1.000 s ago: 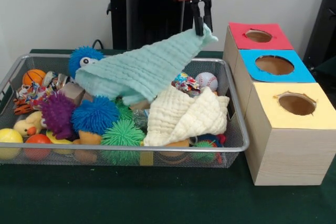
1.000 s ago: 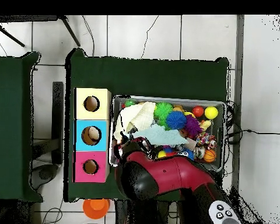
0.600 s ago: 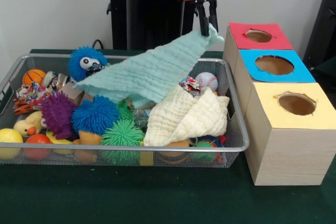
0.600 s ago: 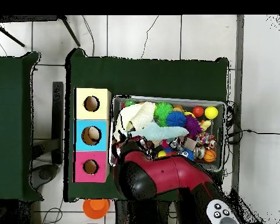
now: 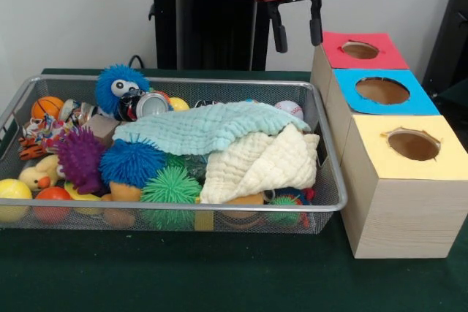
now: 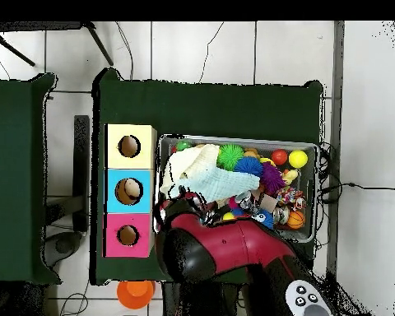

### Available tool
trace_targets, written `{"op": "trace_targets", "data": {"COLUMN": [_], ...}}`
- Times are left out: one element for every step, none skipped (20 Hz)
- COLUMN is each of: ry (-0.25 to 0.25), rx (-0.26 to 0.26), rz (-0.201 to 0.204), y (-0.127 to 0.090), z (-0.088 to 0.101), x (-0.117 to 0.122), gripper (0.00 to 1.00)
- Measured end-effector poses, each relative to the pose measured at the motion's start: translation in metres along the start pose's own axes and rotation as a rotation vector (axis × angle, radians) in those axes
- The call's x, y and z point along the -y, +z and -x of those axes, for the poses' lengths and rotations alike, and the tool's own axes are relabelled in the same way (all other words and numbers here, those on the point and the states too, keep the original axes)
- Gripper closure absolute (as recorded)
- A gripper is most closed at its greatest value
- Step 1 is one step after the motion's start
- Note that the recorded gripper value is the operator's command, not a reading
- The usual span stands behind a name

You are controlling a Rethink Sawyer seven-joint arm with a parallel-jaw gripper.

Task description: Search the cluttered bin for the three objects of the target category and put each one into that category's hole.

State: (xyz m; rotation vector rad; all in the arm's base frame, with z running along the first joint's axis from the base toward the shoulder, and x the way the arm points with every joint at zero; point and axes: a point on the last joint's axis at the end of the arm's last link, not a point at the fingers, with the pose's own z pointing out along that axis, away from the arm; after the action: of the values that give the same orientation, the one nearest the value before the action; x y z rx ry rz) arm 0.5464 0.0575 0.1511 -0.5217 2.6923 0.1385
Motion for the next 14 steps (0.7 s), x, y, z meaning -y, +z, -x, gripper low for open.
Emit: {"op": "trace_targets", "data": {"ry": [0.000, -0.001, -0.001, -0.001, 0.002, 0.006, 0.010, 0.012, 0.014, 0.014, 0.012, 0.006, 0.003, 0.001], "rx": [0.000, 0.000, 0.000, 0.000, -0.004, -0.007, -0.013, -0.019, -0.026, -0.038, -0.048, -0.075, -0.087, -0.100], "rz": [0.000, 0.000, 0.000, 0.000, -0.004, -0.008, -0.012, -0.016, -0.020, -0.029, -0.035, -0.050, -0.057, -0.063], "y": [0.000, 0.000, 0.000, 0.000, 0.000, 0.000, 0.000, 0.000, -0.001, -0.001, -0.001, -0.001, -0.001, 0.000], "z": [0.000, 0.000, 0.000, 0.000, -0.001, -0.002, -0.002, -0.003, -0.004, -0.006, -0.008, -0.014, -0.018, -0.022], "x": [0.000, 0.000, 0.000, 0.000, 0.002, 0.004, 0.007, 0.010, 0.012, 0.017, 0.021, 0.032, 0.037, 0.042], "gripper": [0.00, 0.00, 0.00, 0.00, 0.00, 0.00, 0.00, 0.00, 0.00, 0.00, 0.00, 0.00, 0.00, 0.00]}}
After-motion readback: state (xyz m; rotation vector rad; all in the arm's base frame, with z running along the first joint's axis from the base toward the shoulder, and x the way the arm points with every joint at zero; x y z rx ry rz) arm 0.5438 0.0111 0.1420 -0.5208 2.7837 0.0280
